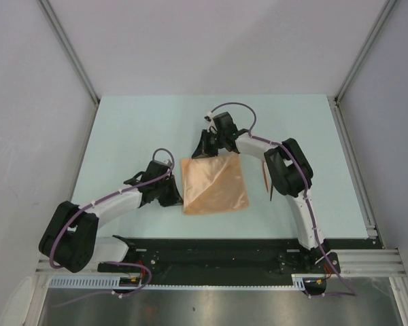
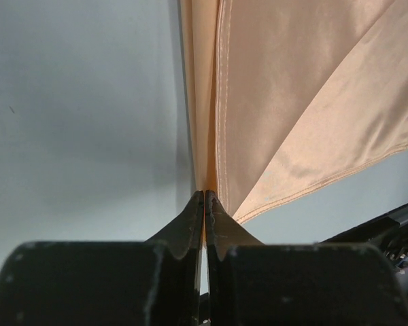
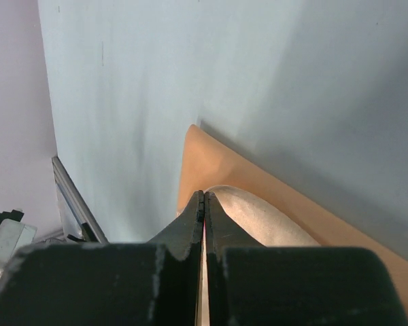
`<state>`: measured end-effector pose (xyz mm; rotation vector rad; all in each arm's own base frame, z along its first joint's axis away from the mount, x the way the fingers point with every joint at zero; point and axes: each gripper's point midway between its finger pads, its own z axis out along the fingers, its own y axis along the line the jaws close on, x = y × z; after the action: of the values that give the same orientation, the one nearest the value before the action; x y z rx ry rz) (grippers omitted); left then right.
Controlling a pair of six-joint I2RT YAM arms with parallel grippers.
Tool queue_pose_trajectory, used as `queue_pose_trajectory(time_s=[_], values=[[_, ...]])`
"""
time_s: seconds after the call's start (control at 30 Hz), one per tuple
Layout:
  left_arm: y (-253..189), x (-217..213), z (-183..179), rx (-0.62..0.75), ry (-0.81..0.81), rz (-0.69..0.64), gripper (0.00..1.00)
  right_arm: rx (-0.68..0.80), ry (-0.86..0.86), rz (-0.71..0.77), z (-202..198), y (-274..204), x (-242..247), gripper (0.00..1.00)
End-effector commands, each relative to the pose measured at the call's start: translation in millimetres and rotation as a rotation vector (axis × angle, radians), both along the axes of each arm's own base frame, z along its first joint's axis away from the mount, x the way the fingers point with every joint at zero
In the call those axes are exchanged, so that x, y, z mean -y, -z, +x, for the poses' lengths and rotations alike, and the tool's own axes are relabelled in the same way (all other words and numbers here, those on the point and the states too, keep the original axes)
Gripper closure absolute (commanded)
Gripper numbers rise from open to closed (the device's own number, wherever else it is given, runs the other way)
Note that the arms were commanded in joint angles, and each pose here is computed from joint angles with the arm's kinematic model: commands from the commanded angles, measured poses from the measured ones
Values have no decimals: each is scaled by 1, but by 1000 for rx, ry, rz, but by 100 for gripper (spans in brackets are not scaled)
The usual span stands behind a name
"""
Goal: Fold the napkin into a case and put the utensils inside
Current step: Fold the top corner of the square-folded napkin at the center of the board.
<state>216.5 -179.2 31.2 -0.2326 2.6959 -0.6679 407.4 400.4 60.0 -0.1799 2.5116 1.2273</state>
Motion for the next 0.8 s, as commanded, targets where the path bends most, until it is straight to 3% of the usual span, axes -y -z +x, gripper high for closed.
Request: queue_pose_trajectory(time_s=[0.0, 0.77], values=[[-8, 11, 0, 32, 8, -54, 95, 21, -66, 18, 0, -3, -11, 100], [0, 19, -16, -5, 50, -54, 98, 26, -133, 49, -4, 0, -32, 94]])
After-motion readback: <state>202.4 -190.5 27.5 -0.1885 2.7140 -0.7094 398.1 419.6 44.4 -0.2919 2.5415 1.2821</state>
